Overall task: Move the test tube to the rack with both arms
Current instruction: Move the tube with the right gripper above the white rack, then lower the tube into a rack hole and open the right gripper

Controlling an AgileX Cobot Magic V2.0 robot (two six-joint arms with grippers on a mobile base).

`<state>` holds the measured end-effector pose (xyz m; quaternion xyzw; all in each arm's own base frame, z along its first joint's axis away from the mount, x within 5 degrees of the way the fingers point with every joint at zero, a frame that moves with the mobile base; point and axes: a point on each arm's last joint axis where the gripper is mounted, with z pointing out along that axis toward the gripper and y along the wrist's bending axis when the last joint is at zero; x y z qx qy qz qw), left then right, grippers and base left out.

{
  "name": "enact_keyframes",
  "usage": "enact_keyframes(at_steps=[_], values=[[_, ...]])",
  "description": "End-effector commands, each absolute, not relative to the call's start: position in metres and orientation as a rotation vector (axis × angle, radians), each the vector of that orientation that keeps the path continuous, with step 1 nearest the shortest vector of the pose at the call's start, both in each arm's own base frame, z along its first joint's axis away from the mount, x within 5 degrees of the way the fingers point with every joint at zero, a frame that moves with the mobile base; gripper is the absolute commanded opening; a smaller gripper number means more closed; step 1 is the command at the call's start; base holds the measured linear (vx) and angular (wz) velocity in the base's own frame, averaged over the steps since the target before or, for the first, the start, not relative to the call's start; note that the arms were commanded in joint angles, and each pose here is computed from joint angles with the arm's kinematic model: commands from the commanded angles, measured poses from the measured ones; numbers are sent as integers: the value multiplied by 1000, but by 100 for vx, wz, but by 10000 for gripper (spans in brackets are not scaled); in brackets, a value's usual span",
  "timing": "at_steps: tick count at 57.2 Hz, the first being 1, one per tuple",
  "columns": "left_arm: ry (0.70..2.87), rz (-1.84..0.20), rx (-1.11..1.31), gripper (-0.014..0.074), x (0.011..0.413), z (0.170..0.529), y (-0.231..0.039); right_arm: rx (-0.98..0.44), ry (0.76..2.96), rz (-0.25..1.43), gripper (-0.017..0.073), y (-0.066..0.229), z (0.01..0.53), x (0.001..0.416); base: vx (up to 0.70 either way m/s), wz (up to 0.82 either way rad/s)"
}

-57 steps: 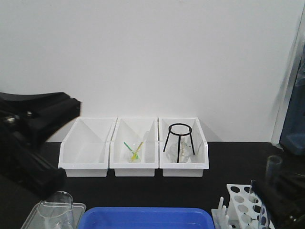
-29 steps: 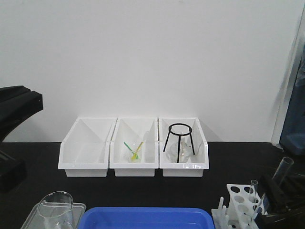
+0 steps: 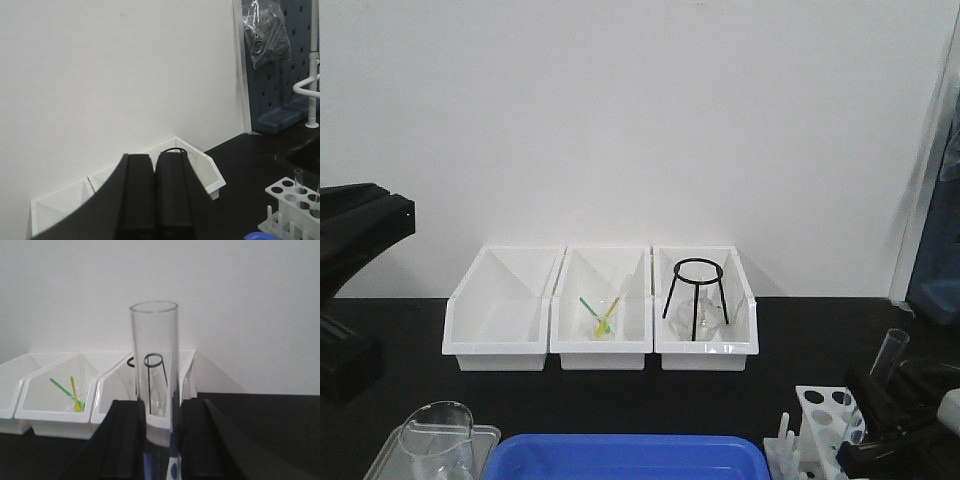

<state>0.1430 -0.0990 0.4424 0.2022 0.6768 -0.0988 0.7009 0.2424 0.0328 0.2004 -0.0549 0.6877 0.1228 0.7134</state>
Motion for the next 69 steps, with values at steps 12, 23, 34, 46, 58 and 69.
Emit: enact_keyframes(at_steps=[12,23,34,46,58,69], values=[[1434,-233,459,-8,139,457,-98,-149,1409,330,-8,37,196,253,0,0],[1435,-234,459,-8,139,457,-98,-183,1464,340,-8,40,182,255,0,0],[1435,-234,459,-7,139,457,-98,-208,1467,320,-1,40,180,255,0,0],[1436,-235,458,-7,139,457,-98,-243,1460,282,114,40,180,255,0,0],[1436,-235,458,-7,139,457,-98,-246,1460,287,350,41,180,255,0,0],[1436,-235,458,-7,139,457,-98,-246,1442,291,489,41,185,254,0,0]])
